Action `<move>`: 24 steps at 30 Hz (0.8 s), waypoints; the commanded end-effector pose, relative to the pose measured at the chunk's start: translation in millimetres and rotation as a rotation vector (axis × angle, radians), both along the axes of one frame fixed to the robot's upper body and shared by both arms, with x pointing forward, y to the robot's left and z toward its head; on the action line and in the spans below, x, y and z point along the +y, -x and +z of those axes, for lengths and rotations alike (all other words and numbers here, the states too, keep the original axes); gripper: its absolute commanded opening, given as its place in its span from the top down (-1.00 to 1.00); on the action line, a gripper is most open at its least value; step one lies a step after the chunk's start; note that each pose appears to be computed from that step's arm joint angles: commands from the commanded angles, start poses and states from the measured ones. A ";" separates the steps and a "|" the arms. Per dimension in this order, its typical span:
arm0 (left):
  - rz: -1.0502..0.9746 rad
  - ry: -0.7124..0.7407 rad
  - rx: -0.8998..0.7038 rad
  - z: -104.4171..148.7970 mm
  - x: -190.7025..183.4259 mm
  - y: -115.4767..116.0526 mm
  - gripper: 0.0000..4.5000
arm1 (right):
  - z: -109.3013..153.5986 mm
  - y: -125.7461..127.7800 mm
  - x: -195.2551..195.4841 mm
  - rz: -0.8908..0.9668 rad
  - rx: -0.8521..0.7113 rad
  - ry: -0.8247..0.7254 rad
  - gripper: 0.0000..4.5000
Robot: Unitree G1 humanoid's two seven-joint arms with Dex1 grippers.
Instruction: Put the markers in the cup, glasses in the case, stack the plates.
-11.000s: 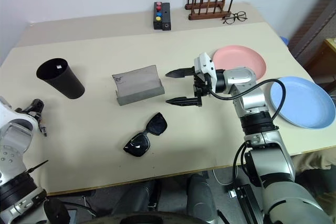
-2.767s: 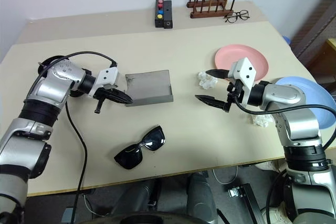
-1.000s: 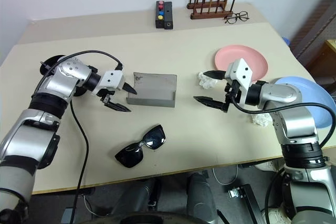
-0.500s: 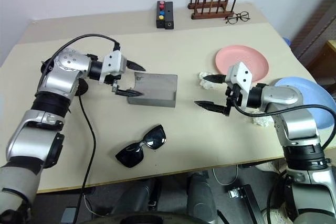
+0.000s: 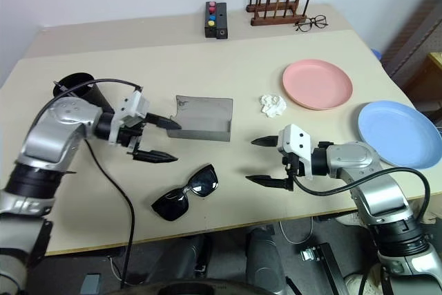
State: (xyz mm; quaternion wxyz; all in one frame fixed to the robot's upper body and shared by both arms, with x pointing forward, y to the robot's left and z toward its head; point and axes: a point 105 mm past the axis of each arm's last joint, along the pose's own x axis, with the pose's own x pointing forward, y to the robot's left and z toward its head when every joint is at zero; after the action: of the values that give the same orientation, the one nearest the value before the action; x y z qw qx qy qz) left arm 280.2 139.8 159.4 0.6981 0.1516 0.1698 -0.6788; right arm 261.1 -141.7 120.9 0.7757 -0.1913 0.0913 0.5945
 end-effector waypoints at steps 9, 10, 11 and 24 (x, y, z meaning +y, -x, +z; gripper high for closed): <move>0.049 0.025 0.268 -3.2 -16.5 38.2 -0.99 | -5.7 -5.0 1.6 -0.020 -0.017 -0.019 -1.00; 0.050 -0.015 0.265 -8.3 -17.2 40.6 -0.99 | -6.1 -5.2 2.4 -0.021 -0.017 -0.020 -1.00; 0.048 -0.071 0.245 -14.9 -16.7 42.4 -0.99 | -6.1 -5.2 3.4 -0.022 -0.019 -0.022 -1.00; 0.027 -0.254 0.101 -42.4 -14.9 34.2 -0.99 | -5.9 1.6 7.5 -0.024 -0.062 -0.012 -1.00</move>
State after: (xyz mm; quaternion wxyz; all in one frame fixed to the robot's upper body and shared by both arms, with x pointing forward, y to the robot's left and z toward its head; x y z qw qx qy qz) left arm 242.5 127.9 113.2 0.6693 0.1849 0.3089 -0.6499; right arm 262.0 -140.3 104.1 0.7930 -0.1842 0.0961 0.5727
